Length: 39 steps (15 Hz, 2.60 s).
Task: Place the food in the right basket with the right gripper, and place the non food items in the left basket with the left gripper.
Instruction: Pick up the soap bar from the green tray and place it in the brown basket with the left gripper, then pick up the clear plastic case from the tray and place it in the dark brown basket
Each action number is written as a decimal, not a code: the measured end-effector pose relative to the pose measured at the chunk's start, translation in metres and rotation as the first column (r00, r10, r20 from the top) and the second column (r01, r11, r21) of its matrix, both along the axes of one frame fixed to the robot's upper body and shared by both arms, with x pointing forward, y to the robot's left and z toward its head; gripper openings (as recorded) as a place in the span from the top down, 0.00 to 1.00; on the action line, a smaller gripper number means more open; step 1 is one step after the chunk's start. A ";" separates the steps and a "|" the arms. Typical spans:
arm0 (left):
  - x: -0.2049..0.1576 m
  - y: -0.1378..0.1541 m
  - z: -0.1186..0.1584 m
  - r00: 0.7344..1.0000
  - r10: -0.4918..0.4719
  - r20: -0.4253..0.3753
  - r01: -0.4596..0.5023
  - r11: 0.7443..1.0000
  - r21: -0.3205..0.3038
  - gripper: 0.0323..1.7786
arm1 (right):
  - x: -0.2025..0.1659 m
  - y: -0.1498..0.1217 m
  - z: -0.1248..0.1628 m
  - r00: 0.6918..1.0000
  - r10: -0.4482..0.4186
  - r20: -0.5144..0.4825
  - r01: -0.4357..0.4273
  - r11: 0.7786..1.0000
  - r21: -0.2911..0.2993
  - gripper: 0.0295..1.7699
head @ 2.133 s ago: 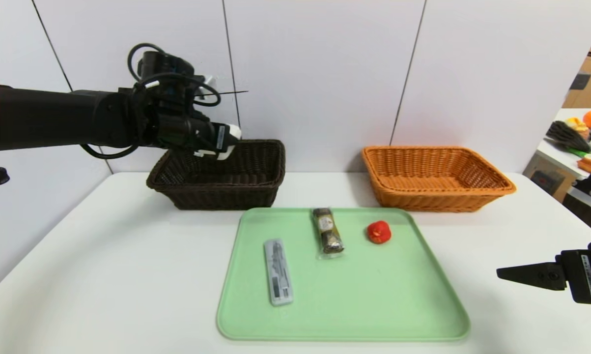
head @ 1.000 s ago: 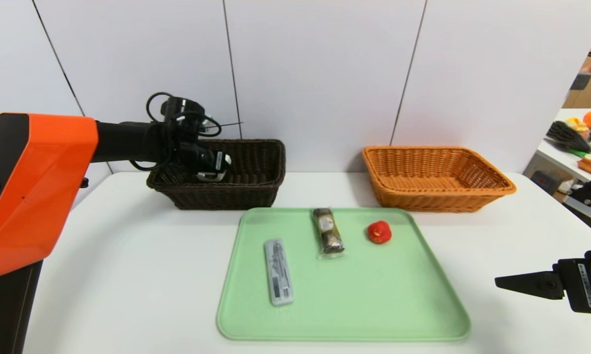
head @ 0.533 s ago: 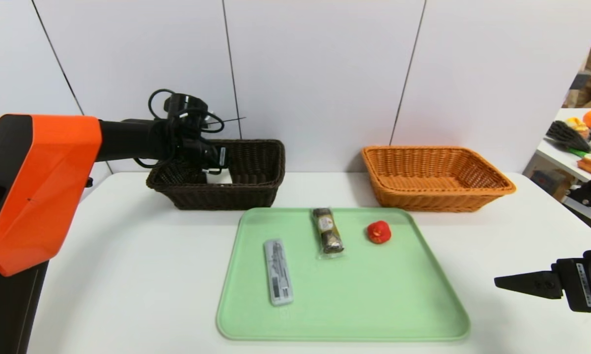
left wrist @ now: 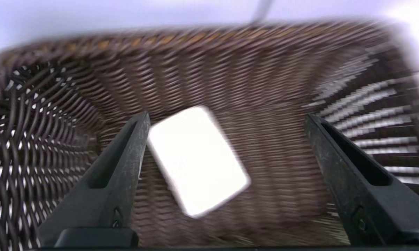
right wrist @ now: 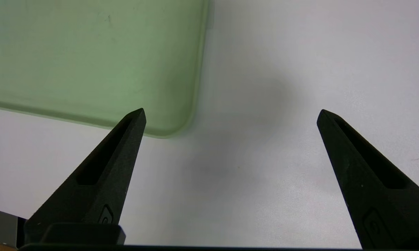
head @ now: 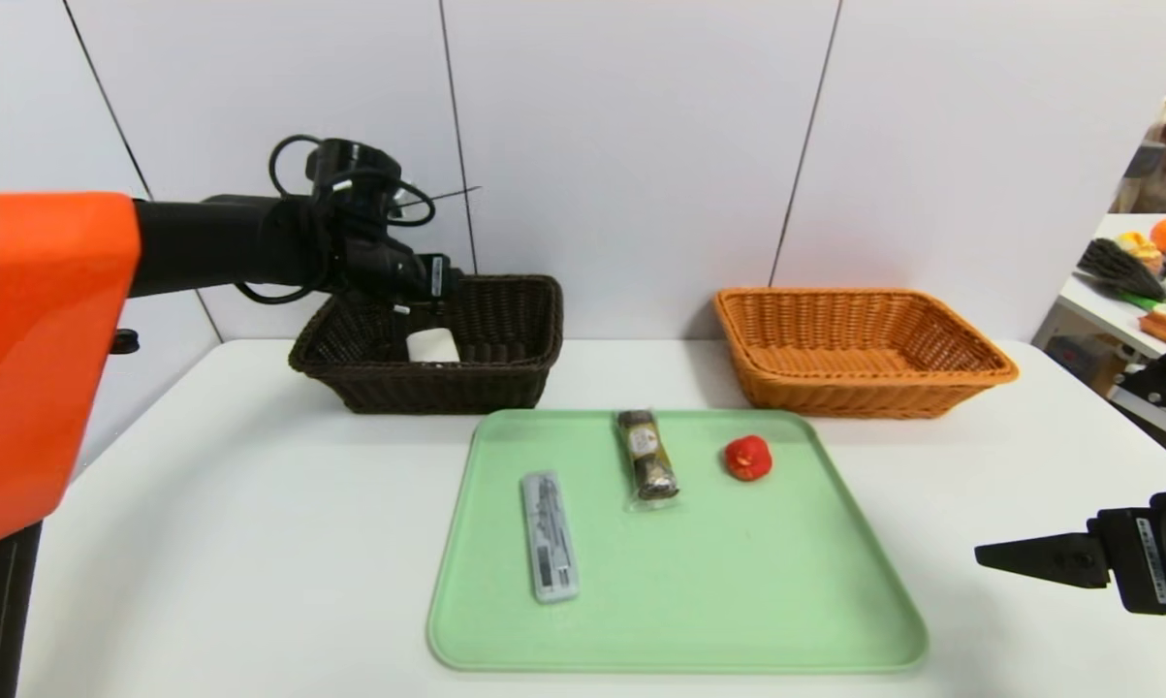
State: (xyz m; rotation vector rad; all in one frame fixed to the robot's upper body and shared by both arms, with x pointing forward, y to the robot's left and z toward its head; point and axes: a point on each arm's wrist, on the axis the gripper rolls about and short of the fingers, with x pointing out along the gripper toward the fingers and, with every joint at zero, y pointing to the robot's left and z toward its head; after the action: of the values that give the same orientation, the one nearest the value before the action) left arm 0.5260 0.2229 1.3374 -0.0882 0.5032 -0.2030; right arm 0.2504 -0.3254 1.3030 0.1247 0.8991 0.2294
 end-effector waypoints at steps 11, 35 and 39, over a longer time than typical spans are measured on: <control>-0.132 -0.131 0.020 0.996 0.087 0.014 -0.088 0.994 0.058 0.06 | -0.002 0.000 0.002 1.000 -0.001 0.012 0.001 1.000 -0.001 0.04; -0.175 -0.166 -0.074 0.850 0.251 -0.464 -0.225 0.968 0.112 0.05 | -0.003 0.002 -0.001 1.000 0.009 -0.006 -0.009 1.000 0.001 0.04; -0.173 -0.168 -0.085 0.836 0.257 -0.485 -0.221 0.967 0.130 0.05 | -0.005 0.002 -0.002 1.000 0.009 -0.009 -0.009 1.000 0.000 0.04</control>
State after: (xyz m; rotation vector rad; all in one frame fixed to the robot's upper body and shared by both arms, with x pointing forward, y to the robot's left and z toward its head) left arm 0.3532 0.0551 1.2526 -0.1364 1.0118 0.0916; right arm 0.2458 -0.3237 1.3011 0.1222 0.9086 0.2374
